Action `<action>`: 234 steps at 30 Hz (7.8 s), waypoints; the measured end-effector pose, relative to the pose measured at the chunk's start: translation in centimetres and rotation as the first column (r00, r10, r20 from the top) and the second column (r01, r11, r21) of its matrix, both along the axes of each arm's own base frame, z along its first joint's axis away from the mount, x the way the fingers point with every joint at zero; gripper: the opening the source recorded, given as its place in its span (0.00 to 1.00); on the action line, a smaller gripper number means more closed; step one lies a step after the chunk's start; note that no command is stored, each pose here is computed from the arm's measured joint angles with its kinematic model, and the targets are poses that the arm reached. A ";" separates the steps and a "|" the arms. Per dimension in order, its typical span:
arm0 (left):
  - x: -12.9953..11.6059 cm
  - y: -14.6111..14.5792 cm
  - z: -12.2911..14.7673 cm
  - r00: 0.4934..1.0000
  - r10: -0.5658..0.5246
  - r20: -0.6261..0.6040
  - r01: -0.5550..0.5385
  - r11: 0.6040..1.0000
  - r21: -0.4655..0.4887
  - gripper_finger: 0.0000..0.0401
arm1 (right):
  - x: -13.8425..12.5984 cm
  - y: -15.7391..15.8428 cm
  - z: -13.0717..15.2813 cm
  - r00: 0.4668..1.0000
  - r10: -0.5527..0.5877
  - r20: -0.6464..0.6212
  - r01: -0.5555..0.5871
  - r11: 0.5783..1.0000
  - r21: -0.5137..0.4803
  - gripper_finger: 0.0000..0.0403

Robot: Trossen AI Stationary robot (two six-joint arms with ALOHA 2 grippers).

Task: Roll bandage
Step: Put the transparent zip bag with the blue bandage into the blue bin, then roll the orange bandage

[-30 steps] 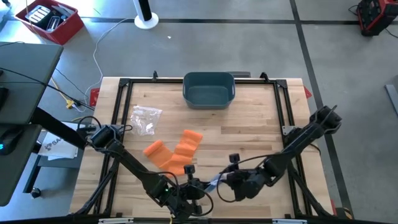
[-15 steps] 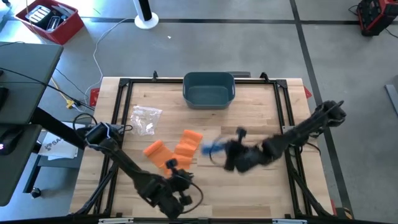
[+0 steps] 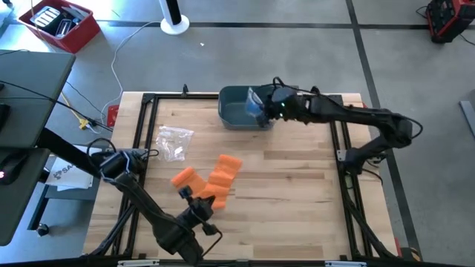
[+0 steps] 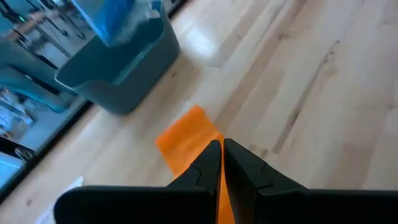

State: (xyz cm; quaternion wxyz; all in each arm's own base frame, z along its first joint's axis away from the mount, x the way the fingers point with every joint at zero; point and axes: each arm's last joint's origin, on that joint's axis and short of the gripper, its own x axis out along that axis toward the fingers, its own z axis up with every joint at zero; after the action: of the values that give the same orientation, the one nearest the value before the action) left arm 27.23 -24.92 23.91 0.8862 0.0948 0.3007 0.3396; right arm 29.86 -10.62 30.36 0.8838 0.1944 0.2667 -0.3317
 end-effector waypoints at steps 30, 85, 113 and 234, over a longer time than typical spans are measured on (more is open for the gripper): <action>-0.9 -0.1 0.3 0.977 0.127 -0.169 -0.160 0.967 -0.197 0.03 | -0.7 -1.2 -2.9 0.887 -0.206 -0.414 0.066 0.943 -0.327 0.46; -14.0 10.1 -9.9 0.836 0.544 -0.073 -0.420 0.548 -0.723 0.48 | -1.5 20.8 -10.7 0.634 0.766 0.110 -0.730 0.639 -0.243 0.46; -15.0 12.0 -12.3 0.836 0.542 0.086 -0.324 0.614 -0.720 0.48 | -1.6 20.8 -10.8 0.649 0.753 0.108 -0.724 0.655 -0.218 0.46; -9.8 5.6 -10.0 0.850 0.330 0.410 0.144 0.603 -0.785 0.48 | 13.8 23.8 -11.9 0.338 0.910 -0.239 -0.894 0.390 0.220 0.43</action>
State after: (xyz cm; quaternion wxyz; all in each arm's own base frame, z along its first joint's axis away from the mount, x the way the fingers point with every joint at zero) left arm 17.46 -19.37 13.92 0.8609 -0.4185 0.1745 0.2306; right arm 43.64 13.17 18.42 0.8573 -0.0203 0.4774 0.1916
